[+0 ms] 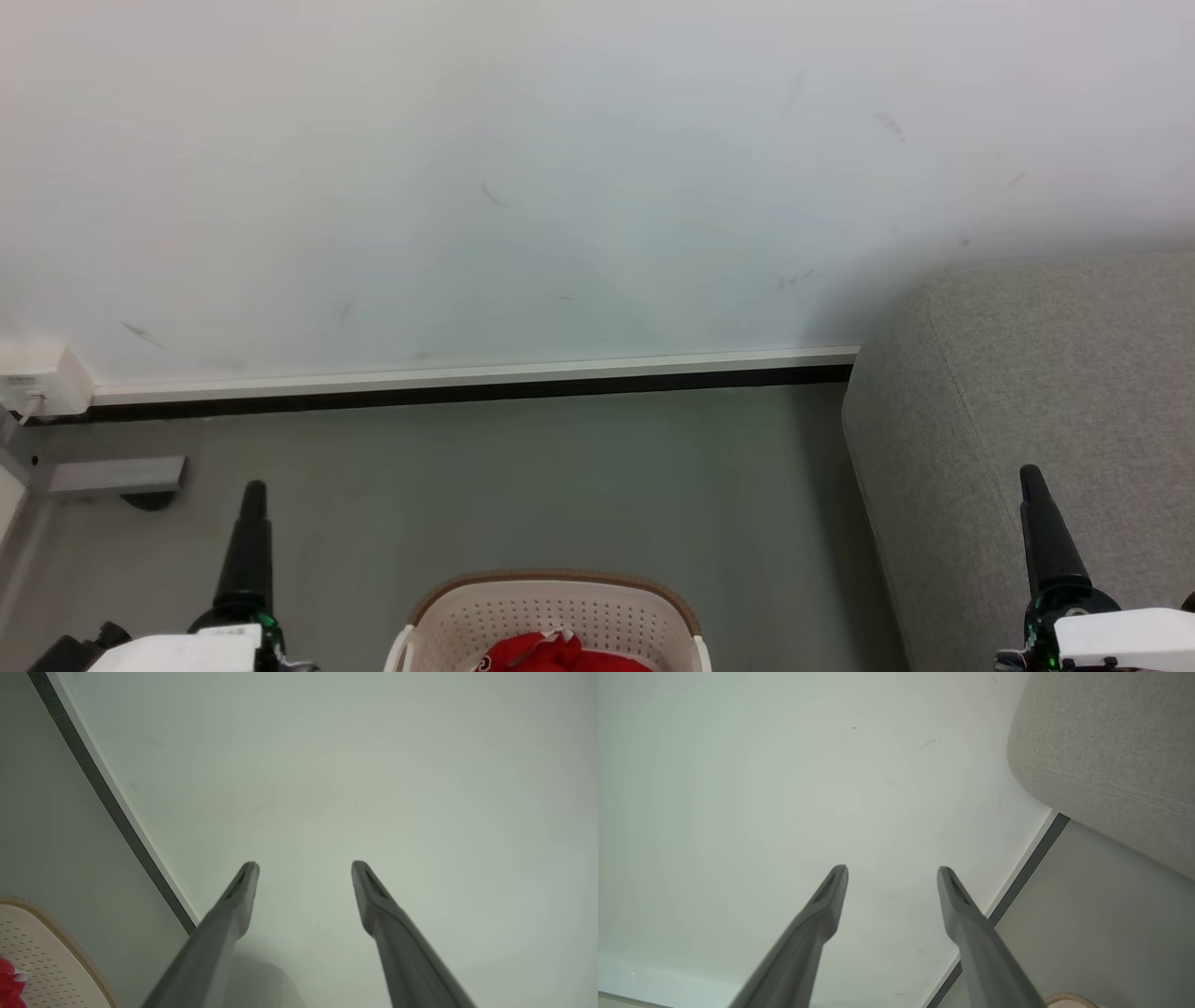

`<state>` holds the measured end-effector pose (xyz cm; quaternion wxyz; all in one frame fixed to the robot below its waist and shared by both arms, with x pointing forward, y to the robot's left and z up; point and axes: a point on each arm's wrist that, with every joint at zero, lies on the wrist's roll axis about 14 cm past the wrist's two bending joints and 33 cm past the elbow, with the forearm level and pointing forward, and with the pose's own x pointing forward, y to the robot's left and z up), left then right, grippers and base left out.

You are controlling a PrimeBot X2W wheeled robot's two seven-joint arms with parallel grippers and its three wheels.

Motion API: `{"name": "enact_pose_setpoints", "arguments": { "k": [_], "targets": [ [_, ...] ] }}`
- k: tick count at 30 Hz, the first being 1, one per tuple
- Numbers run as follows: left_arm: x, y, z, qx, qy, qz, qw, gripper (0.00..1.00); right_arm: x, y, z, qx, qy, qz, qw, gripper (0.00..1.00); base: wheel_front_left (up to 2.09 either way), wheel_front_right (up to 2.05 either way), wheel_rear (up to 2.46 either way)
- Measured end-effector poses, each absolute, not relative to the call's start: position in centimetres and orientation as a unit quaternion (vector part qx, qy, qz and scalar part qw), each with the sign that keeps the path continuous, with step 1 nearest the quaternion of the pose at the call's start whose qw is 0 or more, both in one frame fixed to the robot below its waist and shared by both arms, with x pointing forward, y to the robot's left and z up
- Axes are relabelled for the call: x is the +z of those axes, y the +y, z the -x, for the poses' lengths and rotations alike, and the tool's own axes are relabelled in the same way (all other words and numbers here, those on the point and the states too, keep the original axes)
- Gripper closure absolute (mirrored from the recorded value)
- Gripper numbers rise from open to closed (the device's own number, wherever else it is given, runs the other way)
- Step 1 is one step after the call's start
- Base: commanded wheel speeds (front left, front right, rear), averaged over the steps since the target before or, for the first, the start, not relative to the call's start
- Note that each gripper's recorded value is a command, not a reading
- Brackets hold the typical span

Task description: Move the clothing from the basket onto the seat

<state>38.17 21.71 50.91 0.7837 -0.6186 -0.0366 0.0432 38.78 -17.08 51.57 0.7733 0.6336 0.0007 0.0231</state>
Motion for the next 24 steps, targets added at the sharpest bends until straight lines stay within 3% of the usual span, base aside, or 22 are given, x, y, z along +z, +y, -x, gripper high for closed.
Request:
{"name": "enact_pose_setpoints", "arguments": {
  "k": [13, 24],
  "targets": [
    [52.6, 21.4, -38.3, 0.035, -0.051, 0.487, 0.871, 0.0, 52.7, -16.0, -38.9, 0.049, -0.011, -0.527, 0.848, 0.0, 0.0, 0.0, 0.0],
    [53.4, 20.9, -38.1, 0.039, -0.055, 0.374, 0.925, 0.0, 53.1, -15.8, -38.9, 0.062, -0.021, -0.416, 0.907, 0.0, 0.0, 0.0, 0.0]
  ]
}}
